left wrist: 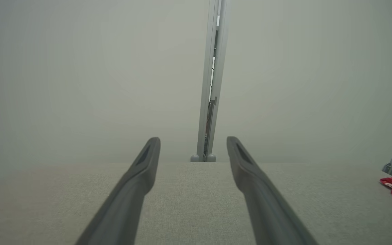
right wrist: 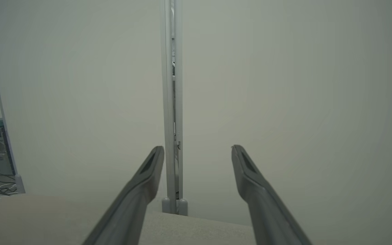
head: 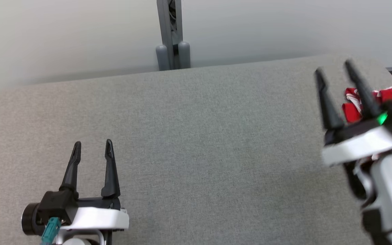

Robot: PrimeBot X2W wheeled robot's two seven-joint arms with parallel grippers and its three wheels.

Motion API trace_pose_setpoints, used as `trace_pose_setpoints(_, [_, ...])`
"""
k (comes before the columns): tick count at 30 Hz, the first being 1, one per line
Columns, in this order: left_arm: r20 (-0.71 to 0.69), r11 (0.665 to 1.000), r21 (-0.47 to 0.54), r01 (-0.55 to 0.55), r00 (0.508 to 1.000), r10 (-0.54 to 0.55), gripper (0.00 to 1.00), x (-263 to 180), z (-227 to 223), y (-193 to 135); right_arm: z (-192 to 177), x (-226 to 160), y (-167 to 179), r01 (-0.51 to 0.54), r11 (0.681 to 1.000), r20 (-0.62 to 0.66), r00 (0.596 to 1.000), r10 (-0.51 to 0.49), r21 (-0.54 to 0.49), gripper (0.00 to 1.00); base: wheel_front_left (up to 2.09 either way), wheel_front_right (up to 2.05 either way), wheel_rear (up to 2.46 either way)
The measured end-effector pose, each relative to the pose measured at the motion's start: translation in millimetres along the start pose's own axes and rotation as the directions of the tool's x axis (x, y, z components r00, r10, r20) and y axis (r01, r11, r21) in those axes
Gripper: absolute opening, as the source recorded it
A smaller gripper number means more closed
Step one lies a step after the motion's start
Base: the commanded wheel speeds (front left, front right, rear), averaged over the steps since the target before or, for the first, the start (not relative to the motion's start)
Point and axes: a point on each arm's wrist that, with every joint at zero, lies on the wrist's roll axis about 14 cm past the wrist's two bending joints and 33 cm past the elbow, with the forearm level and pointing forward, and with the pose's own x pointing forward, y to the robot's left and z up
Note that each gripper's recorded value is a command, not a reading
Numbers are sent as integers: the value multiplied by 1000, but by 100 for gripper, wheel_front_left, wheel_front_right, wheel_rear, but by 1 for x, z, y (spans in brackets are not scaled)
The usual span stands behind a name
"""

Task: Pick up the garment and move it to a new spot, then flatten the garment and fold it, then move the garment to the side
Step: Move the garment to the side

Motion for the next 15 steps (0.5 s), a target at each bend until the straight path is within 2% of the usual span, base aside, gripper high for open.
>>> trace_pose_setpoints(2, [5,1000,2,-17,1000,17,100,-9,4,5,-8,-19,27,-6,999,-2,1000,6,43,100,0,0,0])
trace_pose_setpoints(7, [0,999,10,-36,999,36,100,-22,5,12,-27,-47,55,-1,996,-47,999,5,87,100,0,0,0])
trace_pose_setpoints(15, [-28,997,35,-69,997,70,100,-38,-2,18,-53,-74,91,-75,996,-139,987,82,53,100,0,0,0])
